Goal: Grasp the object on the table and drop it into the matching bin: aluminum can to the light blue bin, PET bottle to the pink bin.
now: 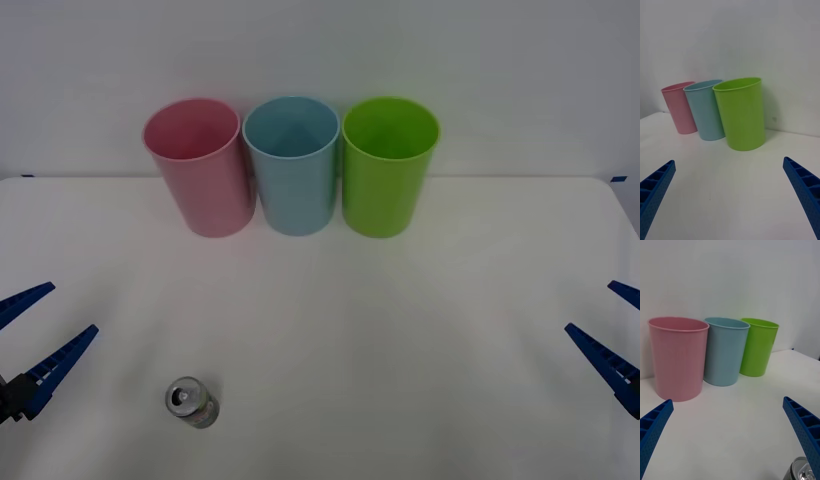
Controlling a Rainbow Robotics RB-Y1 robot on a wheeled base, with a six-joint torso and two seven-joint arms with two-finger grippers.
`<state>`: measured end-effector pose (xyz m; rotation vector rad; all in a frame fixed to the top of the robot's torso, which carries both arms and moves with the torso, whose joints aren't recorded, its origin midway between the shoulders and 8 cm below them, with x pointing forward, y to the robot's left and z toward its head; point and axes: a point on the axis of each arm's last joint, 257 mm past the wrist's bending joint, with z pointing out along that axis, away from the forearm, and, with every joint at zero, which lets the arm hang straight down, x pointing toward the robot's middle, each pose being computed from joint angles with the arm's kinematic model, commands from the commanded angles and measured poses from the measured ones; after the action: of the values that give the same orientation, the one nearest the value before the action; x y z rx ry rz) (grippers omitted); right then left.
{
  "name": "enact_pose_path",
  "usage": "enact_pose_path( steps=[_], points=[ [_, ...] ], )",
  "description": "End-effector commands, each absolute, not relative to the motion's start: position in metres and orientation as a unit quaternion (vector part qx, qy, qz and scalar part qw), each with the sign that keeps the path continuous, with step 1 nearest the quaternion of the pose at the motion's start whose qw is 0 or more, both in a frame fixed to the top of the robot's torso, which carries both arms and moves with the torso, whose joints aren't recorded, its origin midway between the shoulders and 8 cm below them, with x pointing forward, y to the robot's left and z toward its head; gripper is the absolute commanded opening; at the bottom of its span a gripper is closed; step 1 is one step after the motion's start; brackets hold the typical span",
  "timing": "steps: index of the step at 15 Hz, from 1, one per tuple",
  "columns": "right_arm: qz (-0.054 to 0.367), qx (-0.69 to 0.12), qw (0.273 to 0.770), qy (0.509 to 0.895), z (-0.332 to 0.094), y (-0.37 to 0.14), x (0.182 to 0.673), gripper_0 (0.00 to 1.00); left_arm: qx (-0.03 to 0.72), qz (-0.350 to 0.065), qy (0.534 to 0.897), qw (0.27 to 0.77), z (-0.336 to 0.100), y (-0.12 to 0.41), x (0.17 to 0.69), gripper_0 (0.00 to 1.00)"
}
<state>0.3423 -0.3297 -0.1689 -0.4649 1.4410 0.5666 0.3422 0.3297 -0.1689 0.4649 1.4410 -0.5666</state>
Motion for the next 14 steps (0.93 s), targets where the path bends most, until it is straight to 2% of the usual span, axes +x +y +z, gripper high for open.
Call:
enact_pose_path(
  steps=[1, 9, 14],
  points=[
    [0.253, -0.208, 0.691, 0.645, -0.169, -0.330, 0.342, 1.00, 0.208, -0.253, 0.645, 0.691, -0.169, 0.330, 0.342, 1.00],
    [0.253, -0.208, 0.691, 0.645, -0.169, -0.330, 0.342, 1.00, 0.199, -0.261, 0.643, 0.692, -0.171, 0.325, 0.338, 1.00],
    [0.253, -0.208, 0.691, 0.645, -0.169, -0.330, 0.342, 1.00, 0.243, -0.253, 0.677, 0.647, -0.184, 0.337, 0.325, 1.00]
  ],
)
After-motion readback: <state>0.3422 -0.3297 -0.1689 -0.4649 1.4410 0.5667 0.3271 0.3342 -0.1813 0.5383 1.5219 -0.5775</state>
